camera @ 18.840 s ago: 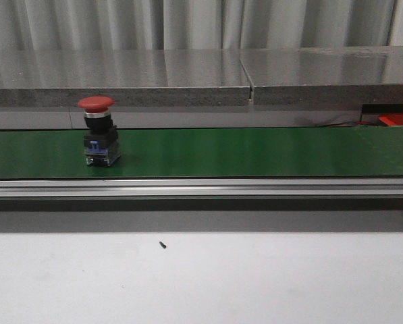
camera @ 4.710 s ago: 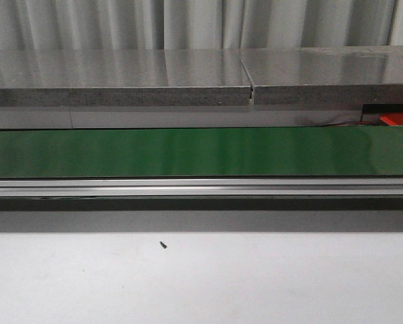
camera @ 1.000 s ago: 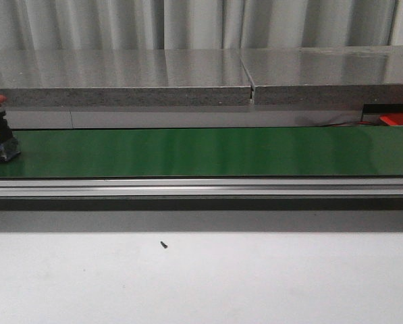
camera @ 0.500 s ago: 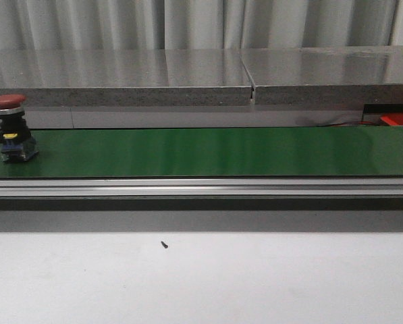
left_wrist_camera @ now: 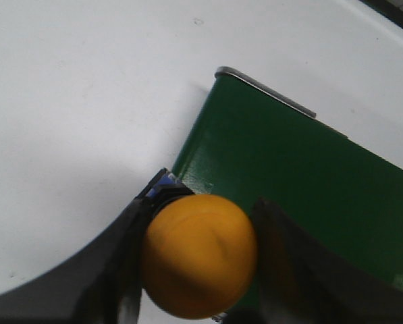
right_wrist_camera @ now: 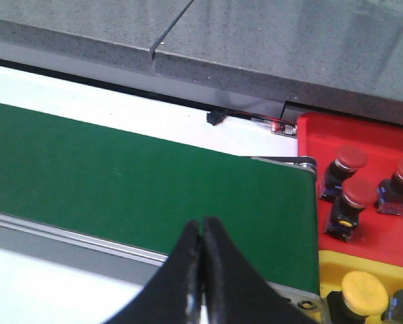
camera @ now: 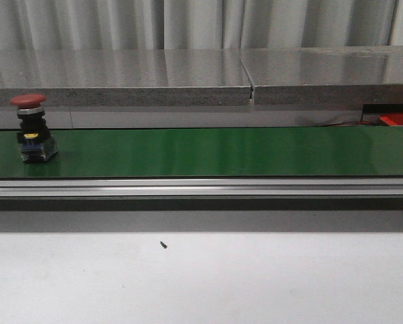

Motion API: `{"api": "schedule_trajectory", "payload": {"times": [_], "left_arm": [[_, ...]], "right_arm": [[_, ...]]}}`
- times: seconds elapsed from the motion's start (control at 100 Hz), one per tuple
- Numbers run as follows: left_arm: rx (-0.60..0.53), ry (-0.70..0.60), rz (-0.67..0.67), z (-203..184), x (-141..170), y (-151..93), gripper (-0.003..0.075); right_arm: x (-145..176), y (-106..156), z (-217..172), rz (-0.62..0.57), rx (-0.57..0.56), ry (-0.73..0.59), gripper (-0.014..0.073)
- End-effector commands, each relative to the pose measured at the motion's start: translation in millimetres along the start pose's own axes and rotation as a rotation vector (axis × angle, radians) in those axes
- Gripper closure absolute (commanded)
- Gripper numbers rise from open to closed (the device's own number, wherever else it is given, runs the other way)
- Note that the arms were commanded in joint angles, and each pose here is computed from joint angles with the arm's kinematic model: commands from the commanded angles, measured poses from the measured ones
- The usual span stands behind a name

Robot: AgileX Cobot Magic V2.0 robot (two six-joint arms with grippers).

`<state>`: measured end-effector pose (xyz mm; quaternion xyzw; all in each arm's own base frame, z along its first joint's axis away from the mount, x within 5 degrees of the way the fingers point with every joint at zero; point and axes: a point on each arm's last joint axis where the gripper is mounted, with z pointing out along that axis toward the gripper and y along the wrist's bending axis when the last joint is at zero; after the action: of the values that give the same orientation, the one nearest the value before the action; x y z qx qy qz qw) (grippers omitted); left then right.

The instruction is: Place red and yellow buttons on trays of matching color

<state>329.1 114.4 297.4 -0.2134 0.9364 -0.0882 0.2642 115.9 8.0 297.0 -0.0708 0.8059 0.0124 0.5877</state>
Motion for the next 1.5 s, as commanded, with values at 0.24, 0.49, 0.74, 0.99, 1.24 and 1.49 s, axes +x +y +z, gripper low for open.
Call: {"api": "schedule_trajectory", "payload": {"times": [0.24,0.49,0.74,0.99,1.24,1.49], "left_arm": [[0.071,0.014,0.078,16,1,-39,0.0521],[0.075,0.063,0.066,31,3,-38,0.0302],[0.098,0.009,0.075,15,0,-44,0.0176],[0.141,-0.091,0.257,-26,9,-72,0.0388],[0.165,-0.145,0.4,-51,44,-97,0.0739],[0.173,-0.222,0.551,-66,90,-110,0.0739]], "right_arm": [[-14,-3,-3,0.0,0.029,-0.083,0.0593],[-14,-3,-3,0.0,0.029,-0.083,0.0593],[-14,-3,-3,0.0,0.029,-0.083,0.0593],[-14,-3,-3,0.0,0.029,-0.083,0.0593],[-14,-3,-3,0.0,0.029,-0.083,0.0593],[-14,-3,-3,0.0,0.029,-0.083,0.0593]]}}
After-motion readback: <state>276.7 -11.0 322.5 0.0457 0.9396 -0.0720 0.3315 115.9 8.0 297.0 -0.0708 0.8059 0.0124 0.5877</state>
